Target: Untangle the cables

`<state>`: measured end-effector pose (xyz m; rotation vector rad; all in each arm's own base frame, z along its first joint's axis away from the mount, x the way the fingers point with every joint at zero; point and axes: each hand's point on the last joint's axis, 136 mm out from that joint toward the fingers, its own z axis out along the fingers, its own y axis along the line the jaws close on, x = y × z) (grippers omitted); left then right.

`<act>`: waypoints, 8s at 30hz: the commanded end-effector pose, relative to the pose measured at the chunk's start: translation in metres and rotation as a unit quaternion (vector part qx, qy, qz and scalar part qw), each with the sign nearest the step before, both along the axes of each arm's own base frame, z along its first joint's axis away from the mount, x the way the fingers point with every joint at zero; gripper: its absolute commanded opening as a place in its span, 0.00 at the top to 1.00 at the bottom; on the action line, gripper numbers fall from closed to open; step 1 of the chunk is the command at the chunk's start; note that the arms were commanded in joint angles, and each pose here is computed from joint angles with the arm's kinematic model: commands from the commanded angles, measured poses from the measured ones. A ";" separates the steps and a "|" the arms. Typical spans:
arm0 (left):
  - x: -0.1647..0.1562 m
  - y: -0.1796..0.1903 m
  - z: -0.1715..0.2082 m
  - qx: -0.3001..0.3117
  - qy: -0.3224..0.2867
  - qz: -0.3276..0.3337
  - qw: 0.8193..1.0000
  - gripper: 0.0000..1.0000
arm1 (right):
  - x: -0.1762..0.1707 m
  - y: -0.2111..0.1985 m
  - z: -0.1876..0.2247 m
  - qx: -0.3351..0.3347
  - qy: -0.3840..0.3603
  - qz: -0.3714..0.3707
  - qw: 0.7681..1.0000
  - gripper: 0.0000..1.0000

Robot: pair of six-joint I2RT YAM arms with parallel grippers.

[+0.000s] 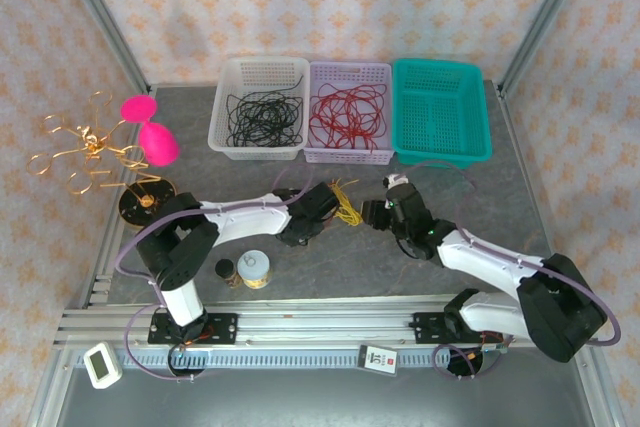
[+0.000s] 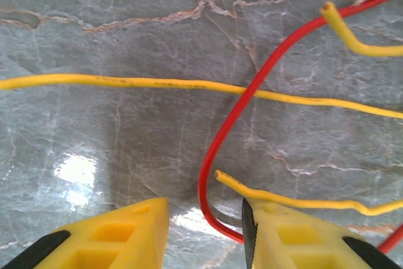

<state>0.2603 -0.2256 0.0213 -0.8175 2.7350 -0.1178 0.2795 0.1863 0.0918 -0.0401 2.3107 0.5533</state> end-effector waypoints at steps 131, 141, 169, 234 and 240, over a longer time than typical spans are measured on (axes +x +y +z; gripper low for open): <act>0.280 -0.080 0.312 -0.028 -0.546 -0.196 0.814 1.00 | -0.022 -0.029 0.077 -0.002 -0.021 -0.041 0.999 0.35; 0.329 -0.060 0.175 -0.070 -0.502 -0.163 0.847 1.00 | -0.026 -0.021 0.049 0.000 0.016 -0.029 0.999 0.35; 0.138 -0.018 0.231 -0.060 -0.427 -0.239 0.870 0.36 | 0.105 0.053 0.010 0.047 0.025 -0.016 0.998 0.37; 0.019 0.008 0.154 -0.184 -0.390 -0.298 0.852 0.63 | 0.085 0.097 0.050 -0.147 -0.014 0.119 0.982 0.93; 0.017 -0.018 0.180 -0.231 -0.437 -0.350 0.796 0.60 | 0.066 0.096 0.093 -0.105 -0.033 0.137 0.984 0.98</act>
